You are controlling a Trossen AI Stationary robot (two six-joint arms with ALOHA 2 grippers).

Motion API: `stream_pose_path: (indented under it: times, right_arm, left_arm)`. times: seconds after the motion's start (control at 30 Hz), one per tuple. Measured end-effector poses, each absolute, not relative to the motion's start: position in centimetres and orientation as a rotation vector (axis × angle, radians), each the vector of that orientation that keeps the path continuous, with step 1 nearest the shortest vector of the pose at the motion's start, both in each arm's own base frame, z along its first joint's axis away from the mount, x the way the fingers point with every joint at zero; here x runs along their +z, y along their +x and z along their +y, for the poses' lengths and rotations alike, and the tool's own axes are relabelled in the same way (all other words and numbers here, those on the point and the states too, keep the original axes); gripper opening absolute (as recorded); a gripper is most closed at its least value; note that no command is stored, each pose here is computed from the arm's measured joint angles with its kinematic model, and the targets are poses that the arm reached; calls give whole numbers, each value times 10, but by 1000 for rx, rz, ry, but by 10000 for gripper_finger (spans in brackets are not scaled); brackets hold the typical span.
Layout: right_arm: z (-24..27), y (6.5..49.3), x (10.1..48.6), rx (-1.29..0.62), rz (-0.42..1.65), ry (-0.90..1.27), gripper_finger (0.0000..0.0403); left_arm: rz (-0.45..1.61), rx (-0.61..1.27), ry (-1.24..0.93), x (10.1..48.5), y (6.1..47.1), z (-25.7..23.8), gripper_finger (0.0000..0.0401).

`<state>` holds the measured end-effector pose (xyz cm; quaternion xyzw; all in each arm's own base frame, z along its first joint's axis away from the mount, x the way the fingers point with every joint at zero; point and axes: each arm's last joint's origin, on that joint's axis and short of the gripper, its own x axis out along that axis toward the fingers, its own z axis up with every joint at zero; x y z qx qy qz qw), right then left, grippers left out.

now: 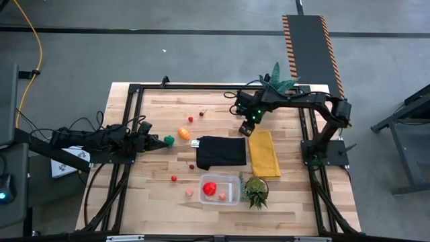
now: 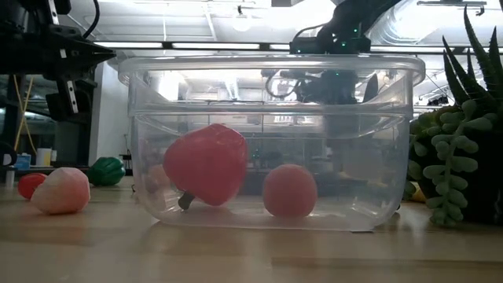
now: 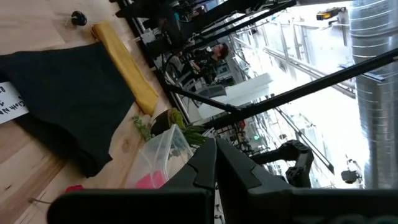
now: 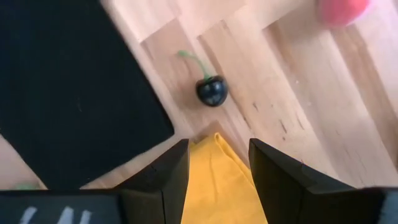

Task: Pick and placing Produce into tupperware
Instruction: Put the black cherry into the transparent bin

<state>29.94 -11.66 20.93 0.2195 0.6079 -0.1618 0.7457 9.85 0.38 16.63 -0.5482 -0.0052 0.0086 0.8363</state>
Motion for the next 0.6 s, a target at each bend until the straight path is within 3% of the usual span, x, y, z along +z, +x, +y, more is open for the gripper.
stream_pose_path:
  times: [0.6]
  right_arm:
    - [-126,301,211,-621,1225,839,155]
  left_arm:
    - [-11,18,-1163,166,99,4,1]
